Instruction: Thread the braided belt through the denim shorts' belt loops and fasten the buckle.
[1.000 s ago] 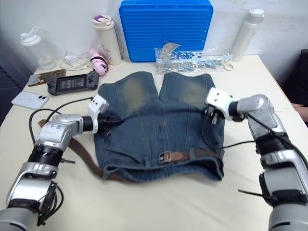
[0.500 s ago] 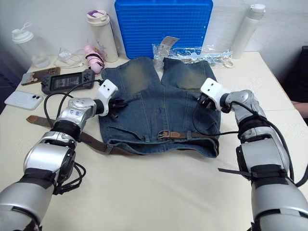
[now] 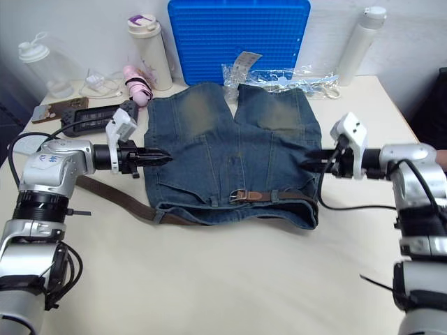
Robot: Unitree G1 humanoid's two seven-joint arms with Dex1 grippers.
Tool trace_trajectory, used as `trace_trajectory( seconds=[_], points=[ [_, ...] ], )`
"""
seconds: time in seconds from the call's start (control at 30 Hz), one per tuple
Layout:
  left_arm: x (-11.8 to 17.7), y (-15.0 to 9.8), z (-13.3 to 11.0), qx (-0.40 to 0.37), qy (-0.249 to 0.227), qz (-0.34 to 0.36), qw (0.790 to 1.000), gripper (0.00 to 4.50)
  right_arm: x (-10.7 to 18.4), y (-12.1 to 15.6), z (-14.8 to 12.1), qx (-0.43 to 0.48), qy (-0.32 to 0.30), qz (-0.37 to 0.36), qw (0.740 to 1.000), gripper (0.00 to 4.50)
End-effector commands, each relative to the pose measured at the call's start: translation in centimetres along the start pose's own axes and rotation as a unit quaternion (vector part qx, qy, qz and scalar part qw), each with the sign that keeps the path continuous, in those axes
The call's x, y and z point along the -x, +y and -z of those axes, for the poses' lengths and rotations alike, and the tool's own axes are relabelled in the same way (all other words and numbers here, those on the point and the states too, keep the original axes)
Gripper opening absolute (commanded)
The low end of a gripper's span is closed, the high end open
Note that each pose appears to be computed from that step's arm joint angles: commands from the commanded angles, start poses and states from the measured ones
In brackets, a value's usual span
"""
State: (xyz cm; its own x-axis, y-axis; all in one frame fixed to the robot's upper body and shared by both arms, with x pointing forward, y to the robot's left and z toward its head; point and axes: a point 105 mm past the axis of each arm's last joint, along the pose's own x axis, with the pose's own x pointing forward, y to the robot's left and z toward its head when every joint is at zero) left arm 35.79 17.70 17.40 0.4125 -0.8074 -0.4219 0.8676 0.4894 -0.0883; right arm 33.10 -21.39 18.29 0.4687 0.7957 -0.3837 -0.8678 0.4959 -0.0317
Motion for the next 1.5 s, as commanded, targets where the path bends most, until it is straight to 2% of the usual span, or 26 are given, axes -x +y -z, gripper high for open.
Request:
trace_trajectory(
  seconds=[0.03, 0.13, 0.3, 0.4, 0.5, 0.57, 0.7, 0.83, 0.93, 1.0, 1.1, 1.17, 1.23, 1.33, 1.43, 1.47, 1.5],
  points=[
    [-0.3, -2.7, 1.2, -0.008, 0.036, 0.067, 0.997, 0.00, 0.6, 1.5, 0.2, -0.020, -0.006, -0.008, 1.000, 0.02],
    [-0.5, -4.9, 3.2, -0.011, 0.078, 0.119, 0.990, 0.00, 0.0, 2.3, 2.2, -0.042, 0.021, -0.006, 0.999, 0.02],
    [0.4, -8.1, 5.8, -0.009, 0.125, 0.197, 0.972, 0.00, -1.4, 7.8, 5.1, -0.086, 0.073, -0.093, 0.989, 0.02],
    [1.3, -7.9, 8.2, -0.045, 0.176, 0.188, 0.965, 0.00, -1.7, 9.5, 8.0, -0.091, 0.129, -0.101, 0.982, 0.02],
    [2.1, -6.8, 11.4, -0.119, 0.245, 0.166, 0.948, 0.00, -1.9, 10.0, 11.1, -0.079, 0.178, -0.086, 0.977, 0.02],
    [2.1, -6.2, 12.1, -0.155, 0.257, 0.153, 0.941, 0.00, -1.9, 9.8, 11.7, -0.061, 0.191, -0.080, 0.976, 0.02],
    [1.9, -4.7, 11.2, -0.207, 0.239, 0.112, 0.942, 0.00, -1.3, 8.9, 8.8, -0.070, 0.125, -0.091, 0.985, 0.02],
    [2.3, -4.2, 8.3, -0.208, 0.173, 0.089, 0.959, 0.00, 0.4, 8.9, 3.9, -0.096, 0.050, -0.136, 0.985, 0.02],
    [3.2, -2.9, 7.4, -0.222, 0.173, 0.055, 0.958, 0.00, 1.1, 8.5, 2.1, -0.095, 0.032, -0.138, 0.985, 0.02],
    [4.7, -1.4, 7.7, -0.260, 0.216, 0.023, 0.941, 0.00, 1.5, 7.8, 0.8, -0.090, 0.020, -0.130, 0.987, 0.02],
    [5.1, -1.5, 6.3, -0.215, 0.167, 0.016, 0.962, 0.00, 1.6, 7.2, 0.2, -0.091, 0.017, -0.126, 0.988, 0.02],
    [5.7, -1.8, 6.0, -0.193, 0.159, 0.017, 0.968, 0.00, 1.2, 6.9, 0.3, -0.081, 0.022, -0.120, 0.989, 0.02],
    [6.0, -2.4, 4.9, -0.144, 0.119, 0.017, 0.982, 0.00, 0.7, 6.4, 0.5, -0.056, 0.027, -0.104, 0.993, 0.02],
    [6.9, -3.2, 2.5, -0.046, 0.032, 0.007, 0.998, 0.00, -0.3, 6.3, 0.5, -0.044, 0.025, -0.094, 0.994, 0.02],
    [8.7, -2.7, 0.5, 0.050, -0.054, -0.040, 0.997, 0.00, -1.3, 6.8, -0.1, -0.033, 0.016, -0.105, 0.994, 0.02],
    [9.6, -2.5, 0.1, 0.087, -0.083, -0.059, 0.991, 0.67, -1.7, 7.0, -0.4, -0.027, 0.013, -0.110, 0.993, 0.00],
    [10.5, -2.2, -0.1, 0.120, -0.105, -0.079, 0.984, 0.81, -2.2, 7.3, -0.6, -0.022, 0.009, -0.117, 0.993, 0.65]
  ],
)
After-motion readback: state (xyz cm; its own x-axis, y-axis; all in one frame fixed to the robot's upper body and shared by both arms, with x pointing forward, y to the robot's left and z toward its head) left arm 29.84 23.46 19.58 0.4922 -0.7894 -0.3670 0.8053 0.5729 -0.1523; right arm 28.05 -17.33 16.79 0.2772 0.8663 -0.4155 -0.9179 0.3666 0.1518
